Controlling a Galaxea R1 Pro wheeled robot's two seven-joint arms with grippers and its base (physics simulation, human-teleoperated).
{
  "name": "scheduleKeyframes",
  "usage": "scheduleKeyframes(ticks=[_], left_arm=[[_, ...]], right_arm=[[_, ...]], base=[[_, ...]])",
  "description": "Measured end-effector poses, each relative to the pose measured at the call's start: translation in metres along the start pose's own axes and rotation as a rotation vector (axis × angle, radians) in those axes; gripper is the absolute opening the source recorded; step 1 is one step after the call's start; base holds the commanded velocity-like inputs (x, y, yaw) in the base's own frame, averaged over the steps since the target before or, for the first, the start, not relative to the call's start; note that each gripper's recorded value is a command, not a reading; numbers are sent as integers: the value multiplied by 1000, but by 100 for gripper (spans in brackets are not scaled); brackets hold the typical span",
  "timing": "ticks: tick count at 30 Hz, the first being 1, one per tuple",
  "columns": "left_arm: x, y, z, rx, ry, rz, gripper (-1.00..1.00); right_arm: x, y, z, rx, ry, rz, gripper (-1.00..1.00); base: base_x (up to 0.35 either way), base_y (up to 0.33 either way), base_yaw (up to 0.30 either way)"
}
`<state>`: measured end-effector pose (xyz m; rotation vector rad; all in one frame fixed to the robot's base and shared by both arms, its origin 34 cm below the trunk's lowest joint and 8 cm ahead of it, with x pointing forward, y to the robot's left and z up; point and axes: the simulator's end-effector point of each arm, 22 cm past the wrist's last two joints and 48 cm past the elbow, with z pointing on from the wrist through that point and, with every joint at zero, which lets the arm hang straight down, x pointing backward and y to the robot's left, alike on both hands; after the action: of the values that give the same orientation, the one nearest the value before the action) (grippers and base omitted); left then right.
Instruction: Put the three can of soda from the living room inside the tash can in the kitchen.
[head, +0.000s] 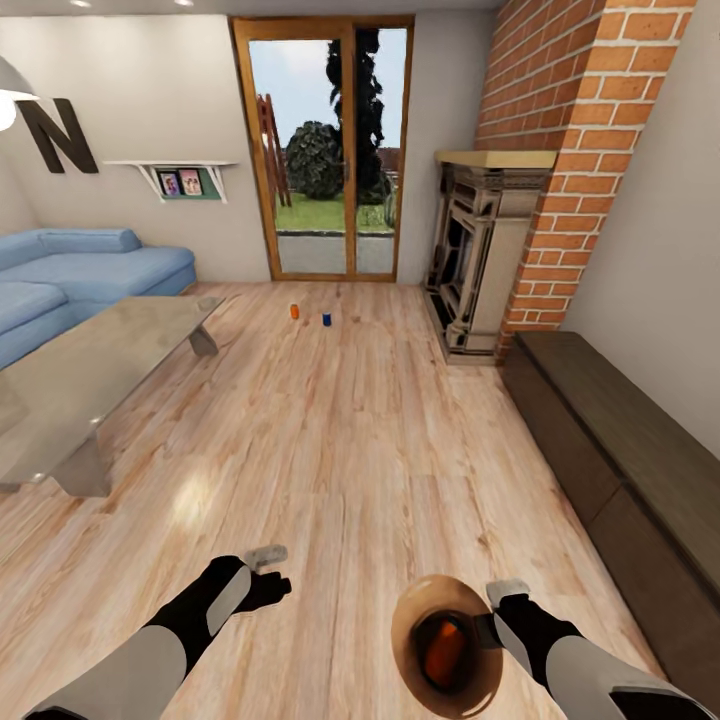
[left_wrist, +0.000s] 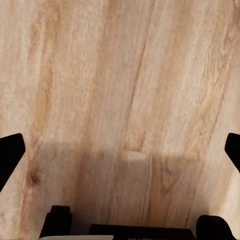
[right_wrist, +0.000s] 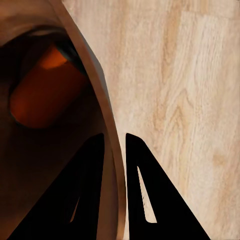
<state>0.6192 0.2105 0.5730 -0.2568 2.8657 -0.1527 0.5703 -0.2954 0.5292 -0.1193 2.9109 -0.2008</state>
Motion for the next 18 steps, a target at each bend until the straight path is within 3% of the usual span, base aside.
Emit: scheduleKeyframes(ticks=[6,14,18], left_arm=[[13,8,5,-17,29,-4,100],[13,9,6,-20,22,-5,100],[13,9,6,-21,21,-5,100]], right_arm=[[0,0,0,0,1,0,-100],[0,0,0,-2,-1,4,-100],[0,0,0,-2,0,4,-100]], base=[[304,188,-55],[303,190,-13],[303,190,-143]])
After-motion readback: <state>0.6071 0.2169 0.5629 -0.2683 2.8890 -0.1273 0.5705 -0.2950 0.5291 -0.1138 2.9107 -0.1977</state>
